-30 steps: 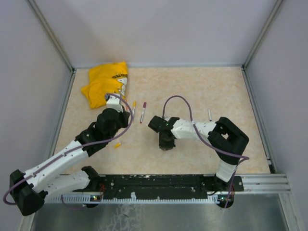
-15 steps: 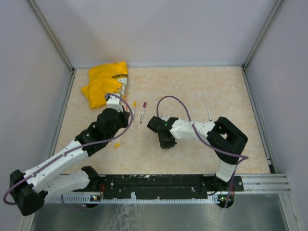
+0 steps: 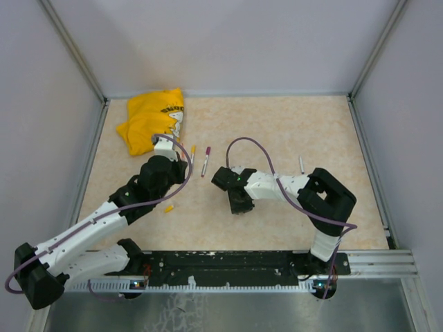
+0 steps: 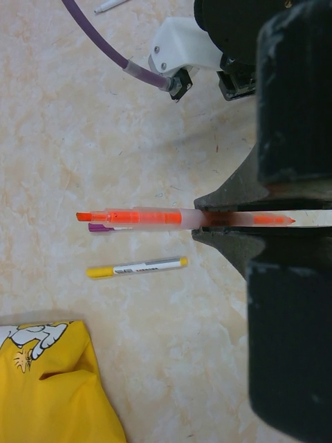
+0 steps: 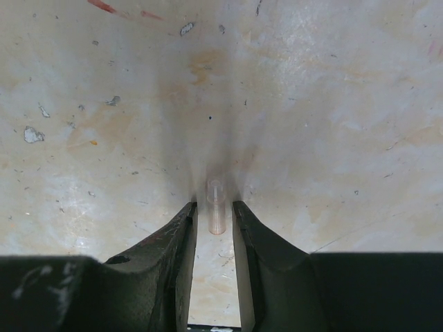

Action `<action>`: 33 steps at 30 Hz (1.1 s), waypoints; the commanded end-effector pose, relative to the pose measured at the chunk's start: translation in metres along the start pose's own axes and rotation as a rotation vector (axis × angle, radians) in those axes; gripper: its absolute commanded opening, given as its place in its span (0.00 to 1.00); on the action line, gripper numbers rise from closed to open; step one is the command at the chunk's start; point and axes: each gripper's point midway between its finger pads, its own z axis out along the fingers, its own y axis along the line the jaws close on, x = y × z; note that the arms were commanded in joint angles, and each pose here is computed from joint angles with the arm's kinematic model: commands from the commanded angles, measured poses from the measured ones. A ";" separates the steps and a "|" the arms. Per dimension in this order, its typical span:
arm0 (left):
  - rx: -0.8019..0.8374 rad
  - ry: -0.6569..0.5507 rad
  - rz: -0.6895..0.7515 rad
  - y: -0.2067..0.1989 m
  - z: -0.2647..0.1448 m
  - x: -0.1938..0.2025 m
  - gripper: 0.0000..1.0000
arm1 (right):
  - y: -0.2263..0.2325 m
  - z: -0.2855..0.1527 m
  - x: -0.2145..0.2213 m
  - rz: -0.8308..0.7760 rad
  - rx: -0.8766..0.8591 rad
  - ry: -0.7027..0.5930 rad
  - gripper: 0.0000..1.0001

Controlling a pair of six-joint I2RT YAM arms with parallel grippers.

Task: Insert the pens into the pen caps
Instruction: Insert the pen cap onto the pen.

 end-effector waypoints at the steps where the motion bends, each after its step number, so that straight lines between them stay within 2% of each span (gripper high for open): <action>1: 0.021 -0.037 -0.026 -0.006 -0.001 -0.016 0.00 | -0.008 0.026 0.003 0.018 0.058 -0.006 0.28; 20: 0.031 -0.042 -0.027 -0.009 0.000 -0.019 0.00 | 0.003 0.023 -0.002 0.039 -0.002 -0.034 0.28; 33: 0.023 -0.043 -0.029 -0.007 -0.001 -0.018 0.00 | -0.005 0.025 -0.002 0.041 0.026 -0.038 0.17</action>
